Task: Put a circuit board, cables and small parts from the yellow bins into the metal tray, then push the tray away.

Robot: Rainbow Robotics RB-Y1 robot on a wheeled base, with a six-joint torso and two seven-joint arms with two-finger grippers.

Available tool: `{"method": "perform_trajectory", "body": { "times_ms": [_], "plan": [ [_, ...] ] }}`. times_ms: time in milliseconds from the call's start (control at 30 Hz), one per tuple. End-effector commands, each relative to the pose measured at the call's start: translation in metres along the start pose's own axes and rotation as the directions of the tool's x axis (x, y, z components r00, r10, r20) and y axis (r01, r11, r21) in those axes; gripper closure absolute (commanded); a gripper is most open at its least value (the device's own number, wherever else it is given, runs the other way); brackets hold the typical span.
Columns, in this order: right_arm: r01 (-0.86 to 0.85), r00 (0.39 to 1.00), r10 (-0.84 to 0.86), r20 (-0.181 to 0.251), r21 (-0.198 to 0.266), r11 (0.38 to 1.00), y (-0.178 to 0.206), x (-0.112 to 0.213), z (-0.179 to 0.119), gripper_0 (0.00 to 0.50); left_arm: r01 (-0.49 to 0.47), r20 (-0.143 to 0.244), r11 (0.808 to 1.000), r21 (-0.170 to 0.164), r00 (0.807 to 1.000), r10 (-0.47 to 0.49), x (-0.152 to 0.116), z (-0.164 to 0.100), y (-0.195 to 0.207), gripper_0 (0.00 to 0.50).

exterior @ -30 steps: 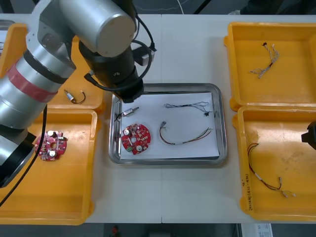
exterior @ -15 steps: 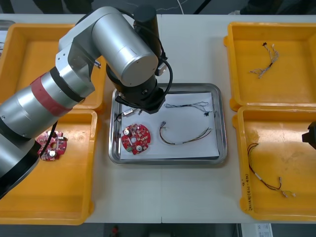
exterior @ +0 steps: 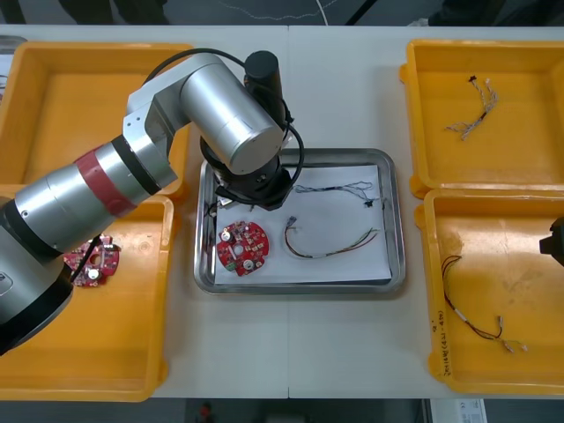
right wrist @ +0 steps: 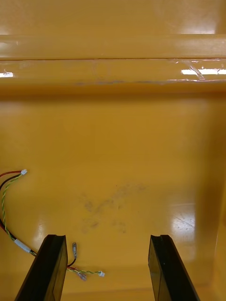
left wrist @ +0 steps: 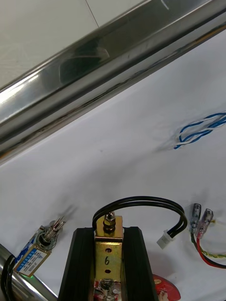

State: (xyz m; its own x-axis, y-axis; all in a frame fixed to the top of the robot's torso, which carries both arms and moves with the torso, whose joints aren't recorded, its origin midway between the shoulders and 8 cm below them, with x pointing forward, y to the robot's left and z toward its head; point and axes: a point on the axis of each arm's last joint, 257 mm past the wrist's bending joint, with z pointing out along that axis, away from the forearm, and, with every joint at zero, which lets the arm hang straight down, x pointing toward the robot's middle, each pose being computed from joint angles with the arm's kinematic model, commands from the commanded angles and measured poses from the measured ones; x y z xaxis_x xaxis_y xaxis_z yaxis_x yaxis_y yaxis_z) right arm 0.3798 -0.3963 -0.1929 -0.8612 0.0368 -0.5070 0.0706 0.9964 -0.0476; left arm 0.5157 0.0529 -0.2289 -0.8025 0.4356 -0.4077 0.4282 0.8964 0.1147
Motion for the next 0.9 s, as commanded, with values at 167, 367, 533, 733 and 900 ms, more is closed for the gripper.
{"method": "perform_trajectory", "body": {
  "times_ms": [167, 367, 533, 733, 900],
  "plan": [
    [-0.033, 0.999, 0.032, 0.009, 0.042, 0.999, -0.020, 0.001, -0.009, 0.000, -0.075, 0.056, 0.997, -0.002, 0.996, 0.075, -0.022, -0.012, -0.020, 0.499],
    [-0.028, 1.000, 0.027, 0.012, 0.038, 0.999, -0.018, 0.000, -0.010, 0.000, -0.061, 0.061, 0.998, -0.001, 0.996, 0.061, -0.023, -0.008, -0.017, 0.498],
    [-0.026, 1.000, 0.026, 0.012, 0.033, 0.999, -0.017, 0.000, -0.010, 0.000, -0.056, 0.067, 0.998, 0.003, 0.996, 0.056, -0.024, 0.000, -0.017, 0.499],
    [-0.029, 1.000, 0.029, 0.012, 0.025, 0.999, -0.015, 0.000, -0.010, 0.000, -0.042, 0.074, 0.999, 0.006, 0.996, 0.041, -0.026, 0.005, -0.013, 0.498],
    [-0.031, 0.999, 0.031, 0.013, 0.023, 0.999, -0.014, 0.000, -0.010, 0.000, -0.029, 0.073, 1.000, 0.006, 0.997, 0.029, -0.026, 0.005, -0.012, 0.497]
  ]
}}
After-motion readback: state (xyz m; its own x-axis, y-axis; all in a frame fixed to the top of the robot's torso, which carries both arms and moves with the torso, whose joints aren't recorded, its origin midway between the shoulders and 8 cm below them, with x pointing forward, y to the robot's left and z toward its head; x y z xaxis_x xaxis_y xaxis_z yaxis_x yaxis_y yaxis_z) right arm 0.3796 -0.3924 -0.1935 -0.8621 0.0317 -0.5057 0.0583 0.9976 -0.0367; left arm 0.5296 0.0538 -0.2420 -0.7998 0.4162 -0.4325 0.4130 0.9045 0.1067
